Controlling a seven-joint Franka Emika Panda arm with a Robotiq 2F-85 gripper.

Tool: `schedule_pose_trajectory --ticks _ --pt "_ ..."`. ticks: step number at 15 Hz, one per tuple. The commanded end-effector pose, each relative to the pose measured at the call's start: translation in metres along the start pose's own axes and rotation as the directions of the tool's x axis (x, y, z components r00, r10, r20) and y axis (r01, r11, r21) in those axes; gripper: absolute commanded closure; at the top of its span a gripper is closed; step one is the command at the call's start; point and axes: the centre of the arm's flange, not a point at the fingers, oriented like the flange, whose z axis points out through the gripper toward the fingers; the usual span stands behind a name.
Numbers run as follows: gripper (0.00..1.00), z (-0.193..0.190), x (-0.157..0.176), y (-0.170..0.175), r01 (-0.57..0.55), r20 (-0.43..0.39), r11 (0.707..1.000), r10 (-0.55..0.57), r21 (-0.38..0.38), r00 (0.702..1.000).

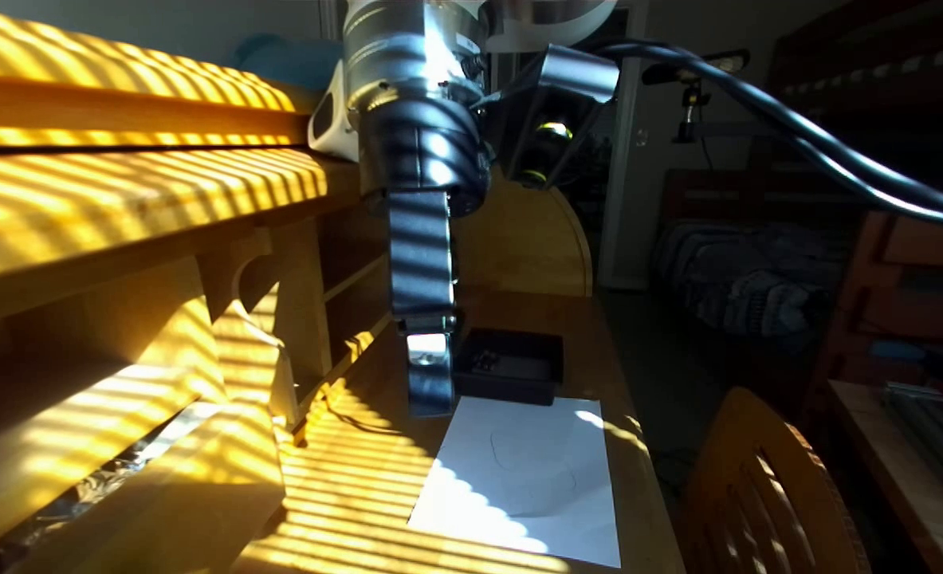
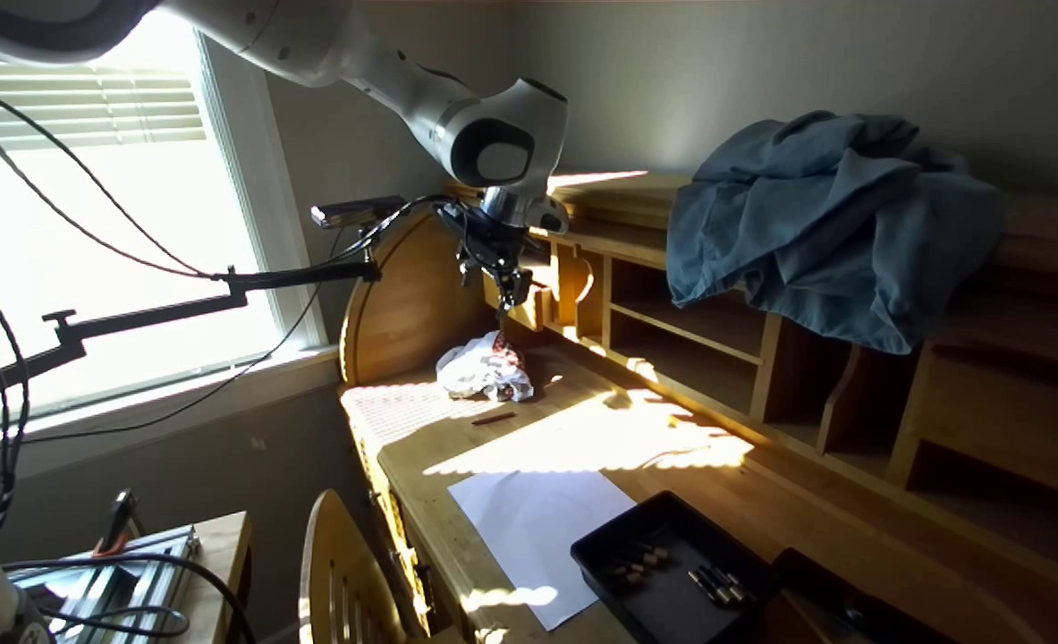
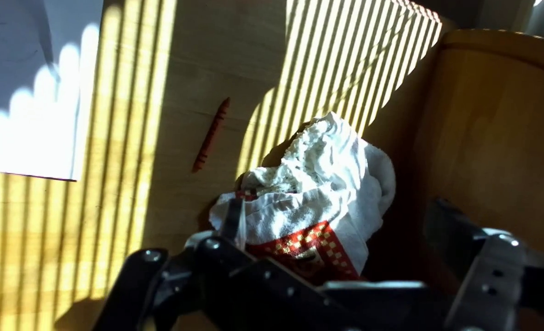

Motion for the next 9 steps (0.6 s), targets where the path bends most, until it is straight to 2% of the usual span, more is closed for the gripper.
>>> schedule_pose_trajectory --ticks 1,5,9 --pt "0.00 0.013 0.000 -0.001 0.001 -0.044 0.999 -0.003 -0.049 0.999" --pt "0.00 0.025 0.002 -0.011 0.057 -0.052 0.997 -0.060 -0.059 0.997" --pt "0.00 0.015 0.004 -0.016 0.041 -0.061 0.998 -0.044 -0.041 0.997"
